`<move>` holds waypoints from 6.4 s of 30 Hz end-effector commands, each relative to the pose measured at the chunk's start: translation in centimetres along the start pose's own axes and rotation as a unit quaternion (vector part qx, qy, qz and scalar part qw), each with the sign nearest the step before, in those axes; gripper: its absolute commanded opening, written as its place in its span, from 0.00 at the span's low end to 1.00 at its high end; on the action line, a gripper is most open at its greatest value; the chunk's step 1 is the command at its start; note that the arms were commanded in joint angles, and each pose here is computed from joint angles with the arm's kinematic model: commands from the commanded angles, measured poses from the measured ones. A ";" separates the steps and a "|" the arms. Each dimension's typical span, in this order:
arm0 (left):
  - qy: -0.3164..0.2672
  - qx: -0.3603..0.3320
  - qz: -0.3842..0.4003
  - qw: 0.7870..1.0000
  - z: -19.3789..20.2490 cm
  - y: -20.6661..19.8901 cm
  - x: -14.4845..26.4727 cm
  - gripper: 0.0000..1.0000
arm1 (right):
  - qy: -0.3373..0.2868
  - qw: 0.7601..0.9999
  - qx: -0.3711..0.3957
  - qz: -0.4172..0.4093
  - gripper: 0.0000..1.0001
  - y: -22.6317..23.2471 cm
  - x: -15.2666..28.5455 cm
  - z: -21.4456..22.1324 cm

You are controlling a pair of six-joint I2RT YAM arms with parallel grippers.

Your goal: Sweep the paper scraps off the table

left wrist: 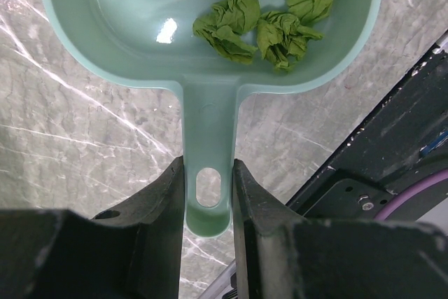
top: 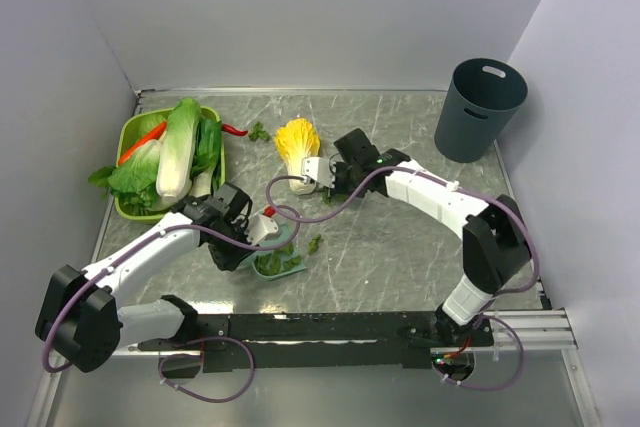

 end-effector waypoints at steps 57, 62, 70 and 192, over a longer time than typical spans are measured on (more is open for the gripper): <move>-0.057 -0.061 -0.014 0.996 -8.0 1.4 -1.8 0.01 | -0.033 0.857 -0.485 -0.169 0.00 5.7 14.4 -4.0; -0.043 -0.059 -0.011 0.997 -7.4 1.2 -1.2 0.01 | -0.032 0.883 -0.467 -0.021 0.00 -0.3 13.2 -1.5; -0.018 -0.054 -0.025 0.998 -6.3 1.5 -1.3 0.01 | 0.033 0.884 -0.459 0.082 0.00 -3.8 8.9 1.4; -0.191 -0.060 -0.054 0.978 -19.4 7.7 5.0 0.01 | -0.198 0.711 -0.516 0.434 0.00 -26.5 23.8 19.6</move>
Point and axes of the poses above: each gripper's point midway between its finger pads, its own x axis back along the fingers, its own y axis along the line the jaws close on, z = x × y, the point moved 2 cm from there along x, back along the fingers, and after that the axes turned 11 degrees about -x, right-handed, at the moved point
